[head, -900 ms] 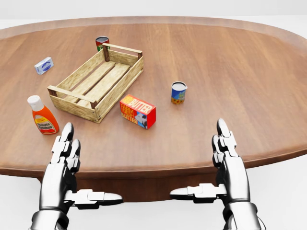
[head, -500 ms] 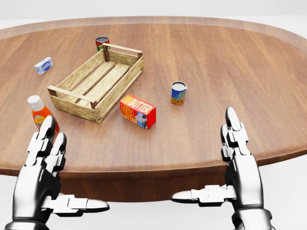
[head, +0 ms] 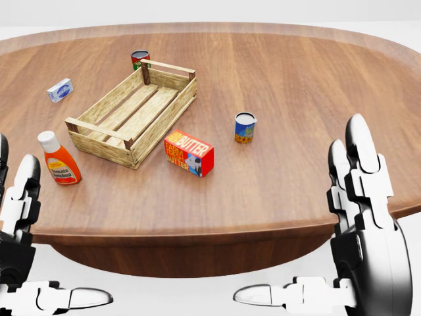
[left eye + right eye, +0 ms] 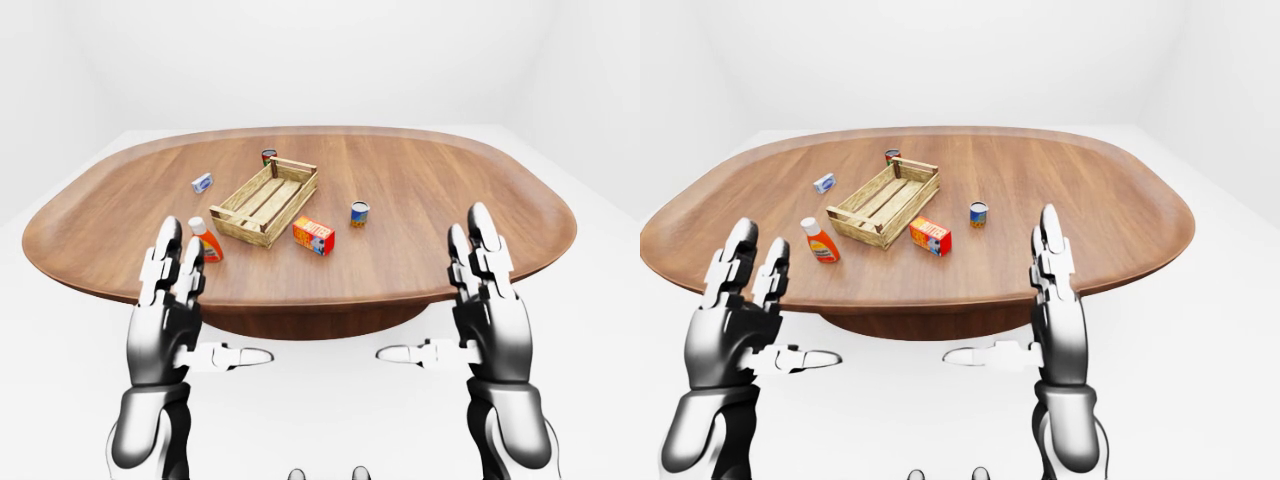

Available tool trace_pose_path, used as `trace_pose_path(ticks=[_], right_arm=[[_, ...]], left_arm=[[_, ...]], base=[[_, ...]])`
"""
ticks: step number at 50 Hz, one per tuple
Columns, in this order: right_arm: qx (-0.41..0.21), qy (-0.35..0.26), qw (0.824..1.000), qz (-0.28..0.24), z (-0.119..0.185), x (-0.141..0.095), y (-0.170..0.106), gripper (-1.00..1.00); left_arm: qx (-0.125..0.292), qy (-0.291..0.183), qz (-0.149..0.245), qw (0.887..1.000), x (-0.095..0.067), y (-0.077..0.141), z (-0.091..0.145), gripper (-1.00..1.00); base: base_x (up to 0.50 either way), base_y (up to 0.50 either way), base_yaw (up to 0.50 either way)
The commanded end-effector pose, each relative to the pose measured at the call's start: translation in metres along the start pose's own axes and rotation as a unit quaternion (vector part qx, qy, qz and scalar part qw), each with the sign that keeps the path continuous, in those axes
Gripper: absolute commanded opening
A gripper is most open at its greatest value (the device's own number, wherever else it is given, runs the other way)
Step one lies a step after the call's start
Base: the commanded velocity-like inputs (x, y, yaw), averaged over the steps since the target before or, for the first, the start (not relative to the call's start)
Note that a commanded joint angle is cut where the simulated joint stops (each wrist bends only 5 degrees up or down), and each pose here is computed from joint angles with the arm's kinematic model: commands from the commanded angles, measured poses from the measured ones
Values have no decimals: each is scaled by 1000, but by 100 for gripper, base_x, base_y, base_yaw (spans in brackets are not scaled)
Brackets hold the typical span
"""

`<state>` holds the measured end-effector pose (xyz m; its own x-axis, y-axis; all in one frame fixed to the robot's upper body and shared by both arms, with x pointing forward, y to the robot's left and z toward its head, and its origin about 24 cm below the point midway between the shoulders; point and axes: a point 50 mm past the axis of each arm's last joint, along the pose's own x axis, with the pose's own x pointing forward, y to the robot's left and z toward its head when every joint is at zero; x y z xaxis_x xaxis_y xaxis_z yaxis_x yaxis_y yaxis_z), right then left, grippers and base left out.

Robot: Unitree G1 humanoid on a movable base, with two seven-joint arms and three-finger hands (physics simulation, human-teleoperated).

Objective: Pick up the butter and put it in the tray.

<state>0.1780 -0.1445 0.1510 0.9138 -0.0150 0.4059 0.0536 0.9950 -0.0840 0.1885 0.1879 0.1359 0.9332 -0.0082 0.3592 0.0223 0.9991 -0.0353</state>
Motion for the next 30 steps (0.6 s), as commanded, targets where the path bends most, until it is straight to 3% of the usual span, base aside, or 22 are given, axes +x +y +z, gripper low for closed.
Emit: trace_pose_path(ticks=[1,6,30], right_arm=[[-16,-26,1000,10,16,-7,4,98],[-31,-27,999,7,17,-7,2,98],[-23,-23,999,16,15,-7,5,98]], left_arm=[[3,-26,1,1000,-5,3,14,100],[4,-34,4,999,-5,4,18,100],[3,-27,7,1000,-4,4,14,100]], base=[[0,0,0],[0,4,0],[0,50,0]])
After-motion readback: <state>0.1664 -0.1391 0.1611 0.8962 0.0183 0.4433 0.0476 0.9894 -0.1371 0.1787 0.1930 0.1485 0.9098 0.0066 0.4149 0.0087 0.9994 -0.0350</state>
